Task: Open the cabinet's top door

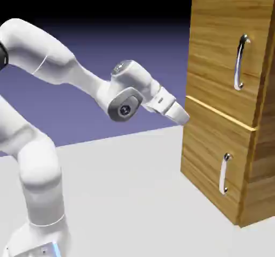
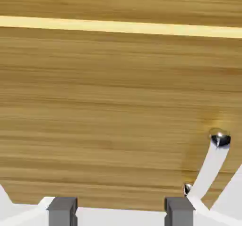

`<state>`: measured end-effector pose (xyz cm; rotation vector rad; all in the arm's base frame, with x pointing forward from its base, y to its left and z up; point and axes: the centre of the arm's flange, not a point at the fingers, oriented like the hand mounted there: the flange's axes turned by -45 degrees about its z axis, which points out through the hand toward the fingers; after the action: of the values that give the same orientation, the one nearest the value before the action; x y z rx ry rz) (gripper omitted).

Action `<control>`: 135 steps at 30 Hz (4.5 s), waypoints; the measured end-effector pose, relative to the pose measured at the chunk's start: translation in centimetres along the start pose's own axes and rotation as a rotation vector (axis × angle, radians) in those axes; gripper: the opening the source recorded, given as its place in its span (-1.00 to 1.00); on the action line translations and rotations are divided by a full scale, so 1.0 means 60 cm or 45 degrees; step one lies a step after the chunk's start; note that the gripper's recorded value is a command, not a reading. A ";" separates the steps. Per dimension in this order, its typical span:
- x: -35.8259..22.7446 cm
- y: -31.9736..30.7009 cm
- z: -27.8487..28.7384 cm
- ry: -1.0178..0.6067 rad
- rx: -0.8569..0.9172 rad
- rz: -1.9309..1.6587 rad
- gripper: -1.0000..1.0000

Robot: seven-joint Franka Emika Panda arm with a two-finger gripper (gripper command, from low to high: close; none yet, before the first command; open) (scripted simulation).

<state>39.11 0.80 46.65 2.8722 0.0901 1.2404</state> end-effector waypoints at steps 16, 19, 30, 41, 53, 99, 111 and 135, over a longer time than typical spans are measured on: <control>0.123 -0.035 -0.100 0.310 0.027 -0.047 0.00; 0.138 -0.034 -0.117 0.368 0.030 -0.048 0.00; 0.176 -0.009 -0.160 0.568 0.036 -0.039 0.00; 0.195 0.047 -0.168 0.743 0.035 -0.012 0.00; 0.202 0.138 -0.131 0.891 0.029 0.021 0.00; 0.132 0.086 -0.156 0.943 -0.447 0.221 -1.00; 0.096 0.020 -0.198 0.929 -0.623 0.292 -1.00; 0.031 -0.248 -0.279 0.855 -1.219 0.527 -1.00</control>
<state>27.48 15.56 59.01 1.6342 -0.8639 1.6350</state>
